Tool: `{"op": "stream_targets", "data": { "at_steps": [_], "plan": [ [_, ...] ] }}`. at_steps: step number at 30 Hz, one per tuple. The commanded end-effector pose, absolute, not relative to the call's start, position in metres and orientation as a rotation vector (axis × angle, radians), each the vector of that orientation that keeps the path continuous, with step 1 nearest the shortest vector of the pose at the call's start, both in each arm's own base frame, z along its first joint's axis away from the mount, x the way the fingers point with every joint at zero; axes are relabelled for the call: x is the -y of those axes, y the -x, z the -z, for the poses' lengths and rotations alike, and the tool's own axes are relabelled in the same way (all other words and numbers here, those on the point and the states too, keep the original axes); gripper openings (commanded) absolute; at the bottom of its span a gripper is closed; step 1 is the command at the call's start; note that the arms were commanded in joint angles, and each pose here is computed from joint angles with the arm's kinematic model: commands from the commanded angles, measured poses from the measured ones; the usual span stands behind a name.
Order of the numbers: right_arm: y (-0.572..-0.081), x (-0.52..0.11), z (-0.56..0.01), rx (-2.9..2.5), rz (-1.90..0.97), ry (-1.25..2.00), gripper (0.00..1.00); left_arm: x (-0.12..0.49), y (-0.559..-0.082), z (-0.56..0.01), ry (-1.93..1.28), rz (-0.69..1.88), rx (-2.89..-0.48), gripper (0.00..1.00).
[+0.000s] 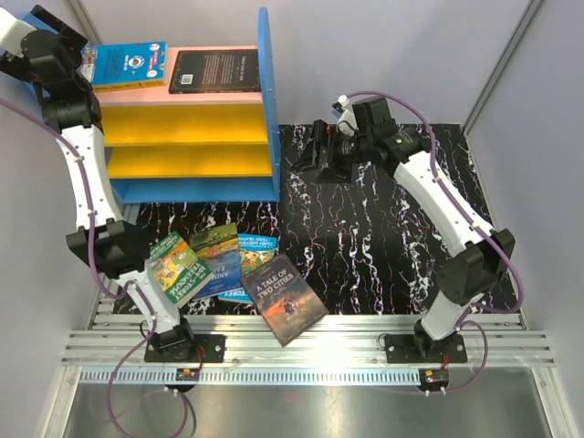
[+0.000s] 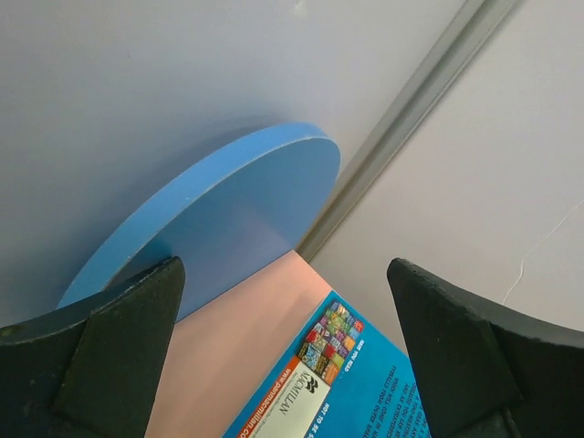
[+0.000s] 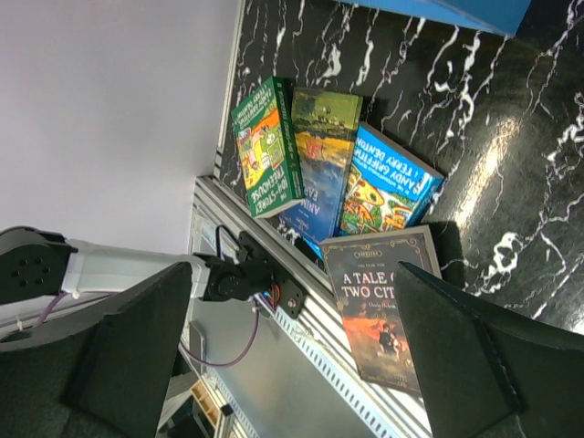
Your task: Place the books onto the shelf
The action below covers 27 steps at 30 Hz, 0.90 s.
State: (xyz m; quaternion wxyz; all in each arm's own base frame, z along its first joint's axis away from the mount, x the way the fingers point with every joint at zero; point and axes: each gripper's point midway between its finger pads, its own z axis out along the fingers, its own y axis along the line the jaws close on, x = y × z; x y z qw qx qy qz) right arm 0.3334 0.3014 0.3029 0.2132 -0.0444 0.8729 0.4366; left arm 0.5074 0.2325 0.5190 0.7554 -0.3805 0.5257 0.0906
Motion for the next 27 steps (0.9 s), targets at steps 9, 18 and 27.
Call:
{"op": "stream_targets", "data": {
  "at_steps": [9,18,27],
  "plan": [
    [-0.368,-0.318,-0.333,-2.259,-1.231,0.142,1.00,-0.155,-0.510,-0.541,0.746,-0.098,-1.133,0.99],
    [-0.366,-0.308,-0.318,-2.294,-1.160,0.117,1.00,-0.172,-0.542,-0.532,0.745,-0.165,-1.114,0.99],
    [-0.370,-0.312,-0.300,-2.343,-1.157,0.116,1.00,-0.203,-0.524,-0.525,0.833,-0.354,-1.103,0.99]
  ]
}}
